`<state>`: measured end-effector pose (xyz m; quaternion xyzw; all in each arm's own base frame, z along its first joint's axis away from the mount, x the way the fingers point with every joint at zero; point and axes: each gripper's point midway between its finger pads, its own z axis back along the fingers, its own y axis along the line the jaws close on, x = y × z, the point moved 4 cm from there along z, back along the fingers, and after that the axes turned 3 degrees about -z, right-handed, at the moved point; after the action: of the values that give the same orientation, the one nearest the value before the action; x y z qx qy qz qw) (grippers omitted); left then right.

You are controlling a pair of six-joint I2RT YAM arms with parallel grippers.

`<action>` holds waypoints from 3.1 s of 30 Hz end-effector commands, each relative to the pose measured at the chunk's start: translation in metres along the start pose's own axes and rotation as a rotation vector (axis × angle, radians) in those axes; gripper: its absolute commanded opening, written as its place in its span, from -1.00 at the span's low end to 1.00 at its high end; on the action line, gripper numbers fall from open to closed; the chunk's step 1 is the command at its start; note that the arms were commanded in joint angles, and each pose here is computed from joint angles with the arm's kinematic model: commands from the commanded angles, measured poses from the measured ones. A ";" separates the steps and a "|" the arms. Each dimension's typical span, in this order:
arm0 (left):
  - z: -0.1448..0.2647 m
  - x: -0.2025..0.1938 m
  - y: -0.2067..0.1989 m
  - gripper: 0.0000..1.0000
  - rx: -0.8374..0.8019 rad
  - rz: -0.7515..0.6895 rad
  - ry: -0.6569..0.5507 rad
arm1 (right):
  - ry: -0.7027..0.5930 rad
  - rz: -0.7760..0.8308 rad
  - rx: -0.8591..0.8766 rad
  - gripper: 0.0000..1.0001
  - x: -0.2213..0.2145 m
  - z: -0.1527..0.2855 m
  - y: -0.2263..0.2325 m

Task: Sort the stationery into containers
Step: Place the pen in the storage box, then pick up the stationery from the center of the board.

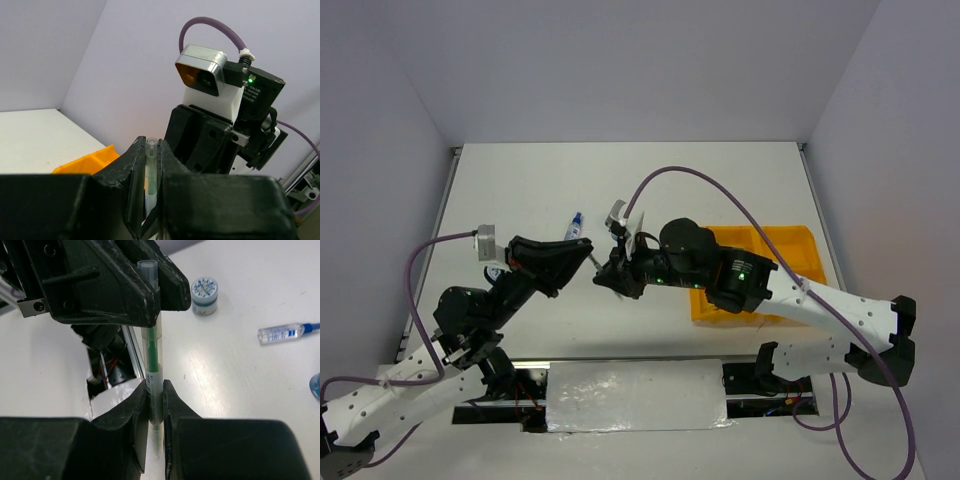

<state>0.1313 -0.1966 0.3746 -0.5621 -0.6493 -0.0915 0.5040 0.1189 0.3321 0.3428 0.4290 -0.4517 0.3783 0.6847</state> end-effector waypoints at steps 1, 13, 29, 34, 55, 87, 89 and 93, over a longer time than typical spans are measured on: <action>0.042 -0.102 0.011 -1.00 -0.028 0.140 0.404 | -0.444 0.053 0.005 -1.00 0.129 0.029 0.006; 0.050 0.018 0.061 0.99 0.721 -0.127 0.226 | -0.308 -0.345 -0.232 -1.00 0.000 0.016 -0.054; 0.091 0.017 0.089 0.99 0.923 -0.505 0.581 | -0.644 -1.215 -1.325 -1.00 -0.197 0.175 -0.189; 0.102 -0.016 0.097 0.99 0.820 -0.479 0.584 | -0.707 -1.313 -1.397 -1.00 -0.214 0.186 -0.189; 0.108 -0.024 0.106 0.99 0.889 -0.489 0.626 | -0.678 -1.206 -1.207 0.52 -0.164 0.174 -0.180; 0.129 0.003 0.163 0.99 1.287 -0.417 0.538 | 0.462 -0.230 -0.895 0.99 -0.087 -0.106 -0.258; 0.130 0.003 0.163 0.99 1.290 -0.417 0.545 | 0.469 -0.210 -0.900 1.00 -0.089 -0.114 -0.265; 0.130 0.003 0.162 0.99 1.282 -0.413 0.542 | 0.485 -0.207 -0.930 1.00 -0.100 -0.127 -0.284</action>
<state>0.1899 -0.0468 0.2295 0.0382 -0.4990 0.0728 0.8627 0.3701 0.3431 0.1395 0.0458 -0.3404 0.1537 0.9265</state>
